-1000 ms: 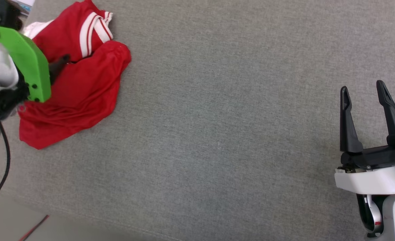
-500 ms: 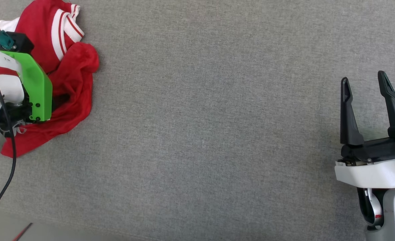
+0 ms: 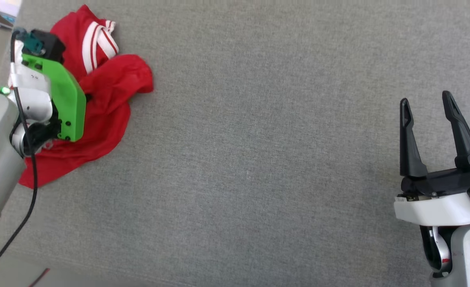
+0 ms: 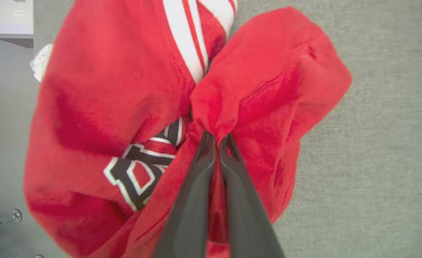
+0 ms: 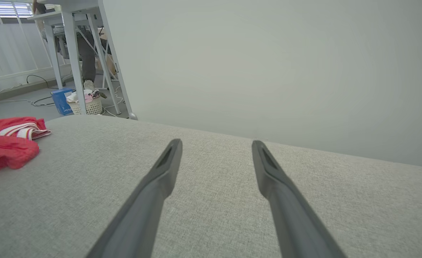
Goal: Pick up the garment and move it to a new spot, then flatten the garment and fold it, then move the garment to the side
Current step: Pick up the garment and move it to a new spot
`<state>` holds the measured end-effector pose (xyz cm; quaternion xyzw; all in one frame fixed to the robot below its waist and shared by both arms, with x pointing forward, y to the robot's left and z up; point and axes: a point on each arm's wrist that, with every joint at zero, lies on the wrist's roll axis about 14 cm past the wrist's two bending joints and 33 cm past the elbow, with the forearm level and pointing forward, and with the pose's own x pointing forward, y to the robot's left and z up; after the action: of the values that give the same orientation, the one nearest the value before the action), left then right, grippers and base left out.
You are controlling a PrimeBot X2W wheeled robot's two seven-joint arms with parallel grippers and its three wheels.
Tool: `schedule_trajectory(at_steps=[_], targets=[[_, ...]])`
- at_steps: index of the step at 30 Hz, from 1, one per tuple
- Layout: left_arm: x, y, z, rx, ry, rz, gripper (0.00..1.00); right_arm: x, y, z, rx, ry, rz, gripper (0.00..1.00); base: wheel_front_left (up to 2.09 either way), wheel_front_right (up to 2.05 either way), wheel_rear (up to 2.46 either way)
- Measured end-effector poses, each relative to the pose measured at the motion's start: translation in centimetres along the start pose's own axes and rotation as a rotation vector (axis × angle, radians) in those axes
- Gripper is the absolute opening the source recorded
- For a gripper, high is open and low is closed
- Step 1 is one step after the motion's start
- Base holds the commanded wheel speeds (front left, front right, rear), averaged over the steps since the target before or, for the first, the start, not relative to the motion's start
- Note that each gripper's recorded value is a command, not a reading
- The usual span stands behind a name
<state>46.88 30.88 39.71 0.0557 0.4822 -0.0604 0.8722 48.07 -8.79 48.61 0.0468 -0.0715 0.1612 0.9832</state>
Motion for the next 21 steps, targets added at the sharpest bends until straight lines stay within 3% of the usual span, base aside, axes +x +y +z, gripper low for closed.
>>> schedule_trajectory(at_steps=[7,11,17,21], targets=[[-5.9,-1.8,7.2,0.182,-0.266,-0.025,0.0,-1.3,0.2,2.3,0.005,-0.03,-0.017,1.0,0.0,0.0,0.0],[-8.8,-4.4,10.5,0.286,-0.391,-0.063,0.0,-1.9,0.0,3.9,0.003,-0.059,-0.029,1.0,0.0,0.0,0.0],[-10.3,-10.8,14.1,0.444,-0.506,-0.169,0.0,-3.2,-1.9,5.6,0.019,-0.094,-0.096,1.0,0.0,0.0,0.0],[-11.0,-18.0,17.0,0.574,-0.607,-0.304,0.0,-4.9,-4.7,6.4,0.015,-0.102,-0.184,1.0,0.0,0.0,0.0]])
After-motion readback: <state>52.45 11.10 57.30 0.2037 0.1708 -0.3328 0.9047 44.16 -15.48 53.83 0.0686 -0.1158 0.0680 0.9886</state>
